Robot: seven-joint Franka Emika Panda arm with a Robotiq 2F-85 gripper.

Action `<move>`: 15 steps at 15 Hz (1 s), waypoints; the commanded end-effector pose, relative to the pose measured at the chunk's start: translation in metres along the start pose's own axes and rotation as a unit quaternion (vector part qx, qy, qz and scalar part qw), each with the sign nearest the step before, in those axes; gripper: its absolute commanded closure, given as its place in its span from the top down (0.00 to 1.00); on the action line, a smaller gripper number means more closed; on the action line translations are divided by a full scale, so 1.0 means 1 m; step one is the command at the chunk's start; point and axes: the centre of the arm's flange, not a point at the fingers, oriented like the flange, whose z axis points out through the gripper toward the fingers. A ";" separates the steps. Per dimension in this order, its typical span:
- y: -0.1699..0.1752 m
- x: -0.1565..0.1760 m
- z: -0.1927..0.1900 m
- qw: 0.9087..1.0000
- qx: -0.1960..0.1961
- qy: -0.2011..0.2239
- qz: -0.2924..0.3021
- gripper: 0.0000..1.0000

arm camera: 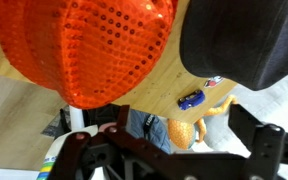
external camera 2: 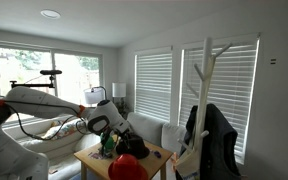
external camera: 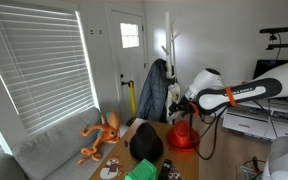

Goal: Remove the orange hat from the black hat and then pick up the black hat and put it on top of the orange hat

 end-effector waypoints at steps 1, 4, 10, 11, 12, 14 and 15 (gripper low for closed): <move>-0.041 0.028 0.028 0.999 0.009 -0.031 0.016 1.00; -0.067 0.036 0.047 0.998 0.016 -0.057 0.025 1.00; -0.111 0.029 0.087 0.996 0.010 -0.087 0.022 1.00; -0.115 0.028 0.093 0.996 0.010 -0.089 0.024 1.00; -0.118 0.027 0.098 0.995 0.013 -0.091 0.024 1.00; -0.127 0.024 0.105 0.995 0.018 -0.096 0.027 1.00; -0.130 0.022 0.110 0.995 0.018 -0.096 0.027 1.00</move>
